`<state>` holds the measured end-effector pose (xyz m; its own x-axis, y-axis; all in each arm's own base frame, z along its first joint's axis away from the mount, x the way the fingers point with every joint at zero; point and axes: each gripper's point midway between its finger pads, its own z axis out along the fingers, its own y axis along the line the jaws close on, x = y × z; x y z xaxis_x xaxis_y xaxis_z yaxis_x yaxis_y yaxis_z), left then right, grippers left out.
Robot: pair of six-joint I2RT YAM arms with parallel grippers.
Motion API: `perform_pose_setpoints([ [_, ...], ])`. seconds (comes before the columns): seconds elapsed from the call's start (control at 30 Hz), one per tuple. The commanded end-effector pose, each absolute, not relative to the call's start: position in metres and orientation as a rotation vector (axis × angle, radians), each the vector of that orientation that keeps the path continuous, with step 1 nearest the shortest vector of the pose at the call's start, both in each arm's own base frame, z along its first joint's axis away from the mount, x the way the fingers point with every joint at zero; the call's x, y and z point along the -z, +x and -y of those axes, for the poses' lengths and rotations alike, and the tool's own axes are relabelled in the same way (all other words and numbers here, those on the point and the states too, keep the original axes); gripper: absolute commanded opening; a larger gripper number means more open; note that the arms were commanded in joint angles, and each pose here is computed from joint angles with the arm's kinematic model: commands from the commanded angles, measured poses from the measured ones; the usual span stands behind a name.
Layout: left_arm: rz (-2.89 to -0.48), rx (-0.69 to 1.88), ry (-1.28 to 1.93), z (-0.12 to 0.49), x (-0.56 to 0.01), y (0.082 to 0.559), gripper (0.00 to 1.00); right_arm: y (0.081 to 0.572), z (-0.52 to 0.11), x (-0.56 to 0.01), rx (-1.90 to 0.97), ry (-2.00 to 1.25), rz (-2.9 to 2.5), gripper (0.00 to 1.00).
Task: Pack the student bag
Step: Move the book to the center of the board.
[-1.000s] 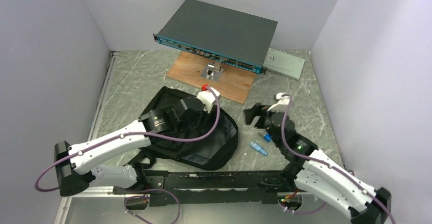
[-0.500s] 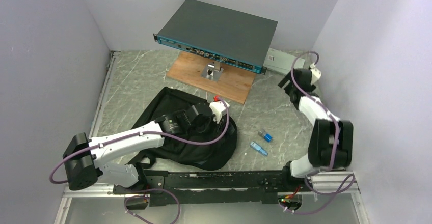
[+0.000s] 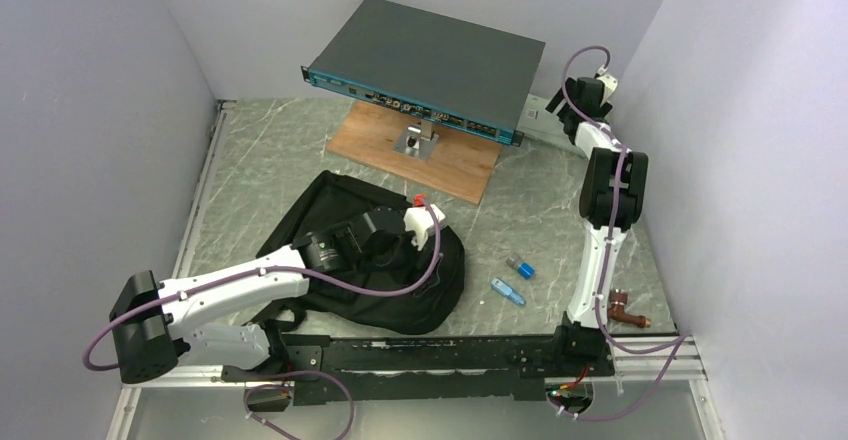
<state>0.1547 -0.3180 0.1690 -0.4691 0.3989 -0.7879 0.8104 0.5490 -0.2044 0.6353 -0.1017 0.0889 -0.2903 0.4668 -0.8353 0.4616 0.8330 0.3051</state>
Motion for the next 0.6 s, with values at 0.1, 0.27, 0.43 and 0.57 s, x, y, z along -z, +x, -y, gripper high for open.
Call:
perform_pose_setpoints([
  [0.1, -1.98, 0.787, 0.987, 0.326, -0.187, 0.161, 0.86, 0.677, 0.147, -0.102, -0.078, 0.719, -1.799, 0.91],
  [0.27, -2.009, 0.734, 0.99, 0.326, -0.183, 0.17, 0.87, 0.692, 0.169, -0.094, -0.127, 0.744, -1.764, 0.87],
  [0.43, -2.02, 0.716, 0.978, 0.325, -0.183, 0.174, 0.88, 0.708, 0.17, -0.071, -0.235, 0.733, -1.76, 0.81],
  [0.57, -2.025, 0.715, 0.972, 0.324, -0.184, 0.175, 0.89, 0.717, 0.173, -0.065, -0.29, 0.769, -1.712, 0.8],
])
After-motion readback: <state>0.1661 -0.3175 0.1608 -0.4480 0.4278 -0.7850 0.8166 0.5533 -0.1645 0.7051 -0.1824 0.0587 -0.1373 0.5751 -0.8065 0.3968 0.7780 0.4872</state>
